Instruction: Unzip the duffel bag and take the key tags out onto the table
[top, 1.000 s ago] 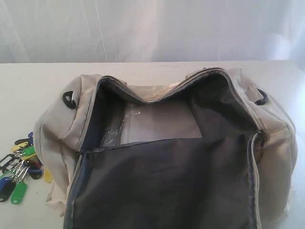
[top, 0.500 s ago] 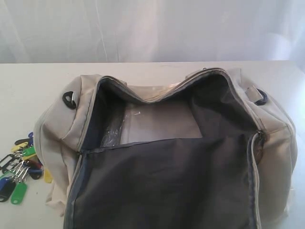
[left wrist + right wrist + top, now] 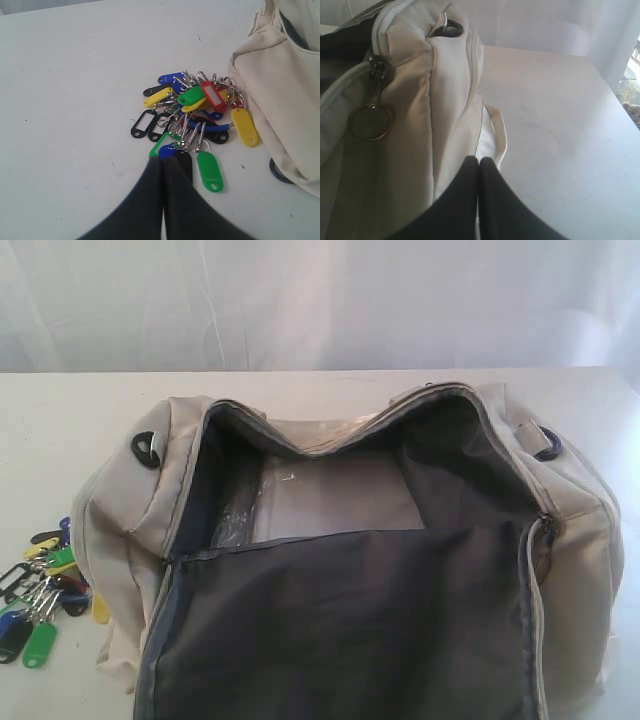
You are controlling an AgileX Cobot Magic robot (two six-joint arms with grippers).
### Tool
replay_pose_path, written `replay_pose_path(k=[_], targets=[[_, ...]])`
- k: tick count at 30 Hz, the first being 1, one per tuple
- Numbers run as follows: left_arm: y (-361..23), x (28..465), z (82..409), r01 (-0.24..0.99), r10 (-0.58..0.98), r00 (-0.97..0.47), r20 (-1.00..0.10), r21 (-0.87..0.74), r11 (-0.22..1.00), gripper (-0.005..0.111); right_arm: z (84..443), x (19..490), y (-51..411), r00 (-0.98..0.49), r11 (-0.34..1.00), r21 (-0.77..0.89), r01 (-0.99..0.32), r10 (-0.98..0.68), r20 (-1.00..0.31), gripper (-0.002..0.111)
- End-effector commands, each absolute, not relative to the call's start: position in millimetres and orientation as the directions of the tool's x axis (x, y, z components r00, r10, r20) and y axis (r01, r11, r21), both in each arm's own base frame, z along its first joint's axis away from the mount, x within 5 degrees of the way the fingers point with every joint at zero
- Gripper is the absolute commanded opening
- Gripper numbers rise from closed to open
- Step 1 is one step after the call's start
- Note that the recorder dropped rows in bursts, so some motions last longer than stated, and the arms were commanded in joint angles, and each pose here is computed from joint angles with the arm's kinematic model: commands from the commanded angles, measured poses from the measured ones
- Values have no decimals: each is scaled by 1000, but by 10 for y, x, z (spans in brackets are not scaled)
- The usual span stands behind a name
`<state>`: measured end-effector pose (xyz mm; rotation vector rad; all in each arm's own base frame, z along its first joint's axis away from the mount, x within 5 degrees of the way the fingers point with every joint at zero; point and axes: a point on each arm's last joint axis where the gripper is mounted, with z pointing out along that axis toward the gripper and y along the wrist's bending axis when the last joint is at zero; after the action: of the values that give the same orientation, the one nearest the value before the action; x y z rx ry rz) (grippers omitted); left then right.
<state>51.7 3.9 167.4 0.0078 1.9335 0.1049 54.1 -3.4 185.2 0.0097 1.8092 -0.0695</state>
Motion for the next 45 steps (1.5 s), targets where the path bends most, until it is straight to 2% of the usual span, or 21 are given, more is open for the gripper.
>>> replay_pose_path(k=[1,32,36,45], targets=[[37,515,1663,-39,60,-358,-932,79,996,0,1849,541,-34,-225,998,-44,43,-33,-974,0],[37,515,1663,-39,60,-358,-932,79,996,0,1849,541,-34,-225,998,-44,43,-33,-974,0],[16,516,1662,-49,-25,-355,-934,-8,999,0,1849,541,-34,-225,998,-44,43,-33,-974,0],[15,516,1662,-48,-27,-355,-934,-10,999,0,1849,541,-34,-225,998,-44,43,-33,-974,0]])
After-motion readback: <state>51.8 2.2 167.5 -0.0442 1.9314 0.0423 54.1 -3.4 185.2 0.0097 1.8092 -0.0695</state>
